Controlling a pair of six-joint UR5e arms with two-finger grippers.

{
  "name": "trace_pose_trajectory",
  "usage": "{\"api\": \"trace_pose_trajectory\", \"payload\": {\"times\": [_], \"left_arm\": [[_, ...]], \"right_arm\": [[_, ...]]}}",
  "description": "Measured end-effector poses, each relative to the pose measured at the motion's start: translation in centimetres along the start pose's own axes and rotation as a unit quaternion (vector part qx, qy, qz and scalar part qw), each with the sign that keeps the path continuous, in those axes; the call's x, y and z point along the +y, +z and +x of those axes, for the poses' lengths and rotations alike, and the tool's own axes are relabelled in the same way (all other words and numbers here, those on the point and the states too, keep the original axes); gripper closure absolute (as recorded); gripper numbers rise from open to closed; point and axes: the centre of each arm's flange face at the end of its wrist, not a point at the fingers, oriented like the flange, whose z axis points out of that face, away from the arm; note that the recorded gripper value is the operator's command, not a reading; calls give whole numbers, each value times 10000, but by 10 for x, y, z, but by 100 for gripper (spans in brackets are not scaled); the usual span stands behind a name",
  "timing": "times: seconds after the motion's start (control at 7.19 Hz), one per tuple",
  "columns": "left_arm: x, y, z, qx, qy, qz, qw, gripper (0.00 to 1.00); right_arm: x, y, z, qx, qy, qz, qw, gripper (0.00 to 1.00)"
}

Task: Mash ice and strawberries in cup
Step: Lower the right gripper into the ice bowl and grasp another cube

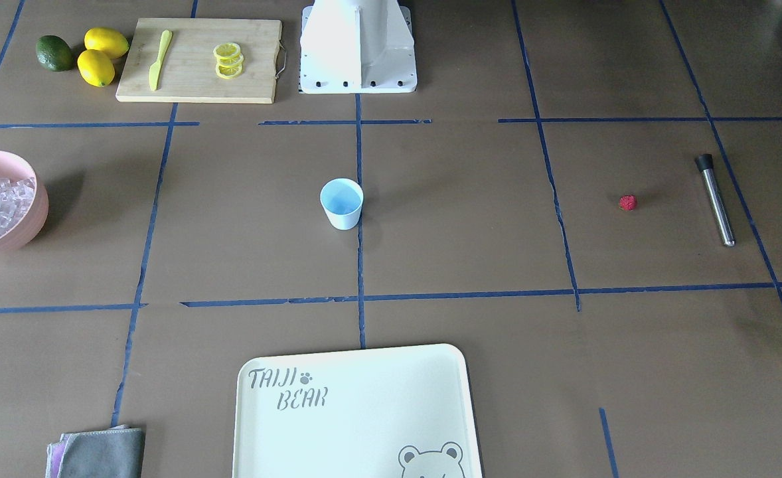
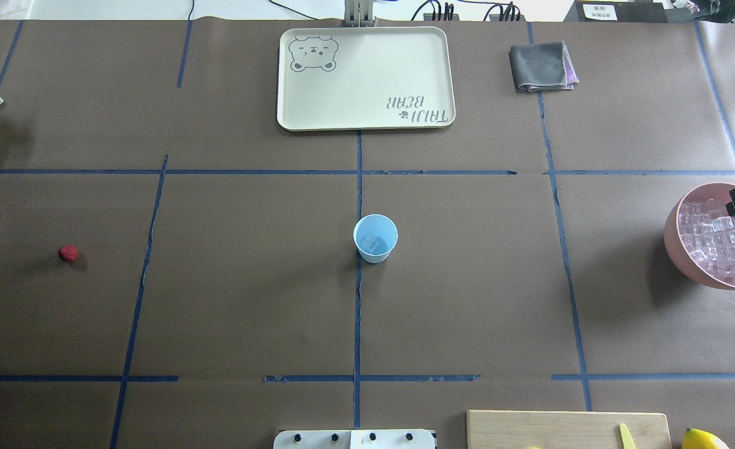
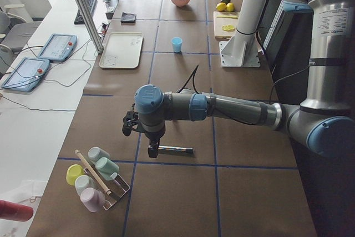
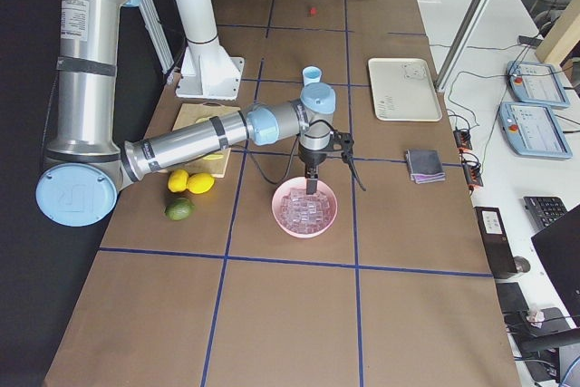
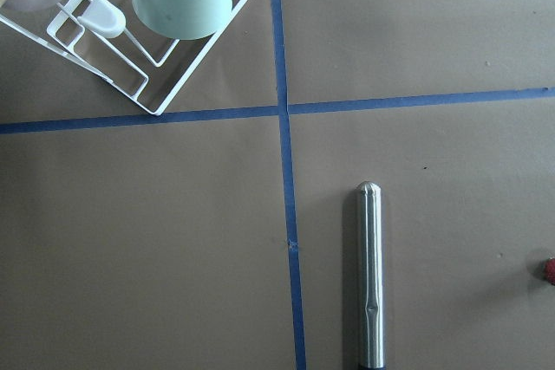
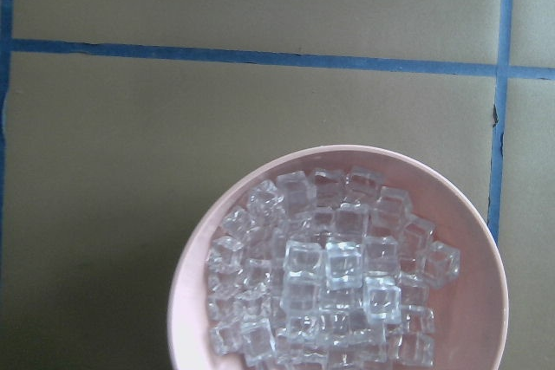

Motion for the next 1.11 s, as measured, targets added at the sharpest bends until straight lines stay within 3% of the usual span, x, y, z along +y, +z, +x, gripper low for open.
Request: {"api": "trace_pose_trajectory", "payload": {"times": [0.28,1.11], "left_arm": [[0,-4,4,-5,-18,31,10000,0],[0,-7,7,-8,-25,49,10000,0]], "right_arm": [[3,28,24,-41,94,62,9999,22],[10,66,37,52,-60,-245,9997,28]]}}
